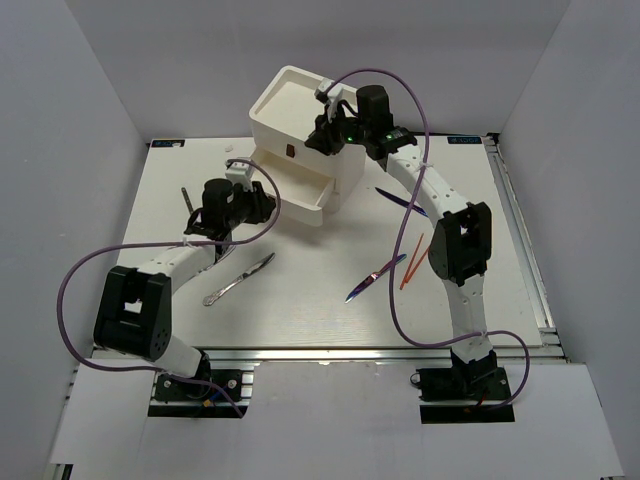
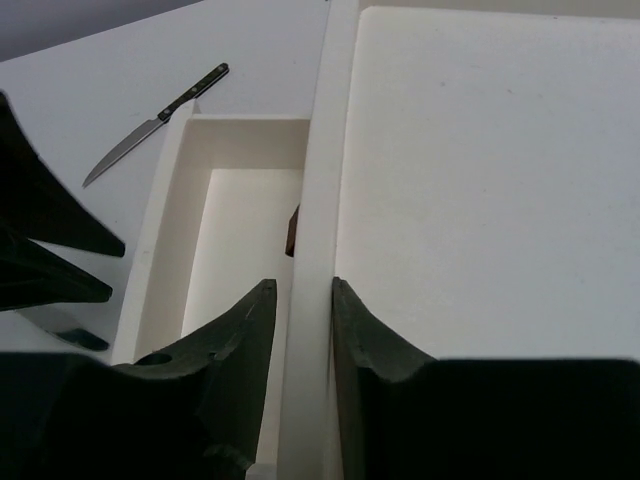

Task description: Sort the eating utensils into containers

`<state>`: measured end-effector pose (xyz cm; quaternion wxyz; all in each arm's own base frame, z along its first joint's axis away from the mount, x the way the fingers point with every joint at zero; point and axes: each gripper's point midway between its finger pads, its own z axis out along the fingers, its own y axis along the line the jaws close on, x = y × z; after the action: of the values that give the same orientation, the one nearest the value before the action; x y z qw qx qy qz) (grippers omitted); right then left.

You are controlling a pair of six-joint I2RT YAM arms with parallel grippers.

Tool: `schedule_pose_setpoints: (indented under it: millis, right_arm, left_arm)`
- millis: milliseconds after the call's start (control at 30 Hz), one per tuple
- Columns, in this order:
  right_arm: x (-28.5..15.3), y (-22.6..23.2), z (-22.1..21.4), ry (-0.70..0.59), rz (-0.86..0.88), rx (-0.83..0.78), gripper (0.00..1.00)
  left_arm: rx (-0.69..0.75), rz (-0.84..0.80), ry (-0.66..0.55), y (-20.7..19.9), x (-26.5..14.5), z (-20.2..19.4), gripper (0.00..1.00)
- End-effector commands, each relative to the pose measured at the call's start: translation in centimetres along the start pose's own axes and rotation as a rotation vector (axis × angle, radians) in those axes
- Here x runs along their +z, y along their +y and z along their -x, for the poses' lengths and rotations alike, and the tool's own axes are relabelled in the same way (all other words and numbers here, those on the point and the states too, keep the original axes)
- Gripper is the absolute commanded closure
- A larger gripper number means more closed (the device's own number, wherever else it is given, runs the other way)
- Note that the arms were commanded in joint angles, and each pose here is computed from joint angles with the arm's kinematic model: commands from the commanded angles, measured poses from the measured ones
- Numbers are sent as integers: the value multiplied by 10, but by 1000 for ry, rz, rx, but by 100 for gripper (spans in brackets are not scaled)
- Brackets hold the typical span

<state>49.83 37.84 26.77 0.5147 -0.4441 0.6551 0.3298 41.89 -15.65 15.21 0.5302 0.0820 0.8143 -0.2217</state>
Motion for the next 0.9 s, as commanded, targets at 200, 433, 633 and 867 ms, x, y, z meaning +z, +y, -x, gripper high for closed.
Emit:
schedule_pose_setpoints:
  millis: [200,433,633,867]
  right_arm:
    - [-12,46,31,-30,173,-23,35]
    - [-39,31,81,-135,120,-151,31]
    - [-61,34,103,-177,116,-268,26]
    - [-81,37,110,-196,114,-337,22]
  left_arm:
    - [-9,-45,-83,-17,-7,51,37]
    - [-8,-43,-114,-24,-24,73,31]
    - [-33,-6,-161,-22,-48,88,27]
    - [-83,37,-175,-17,-69,91,20]
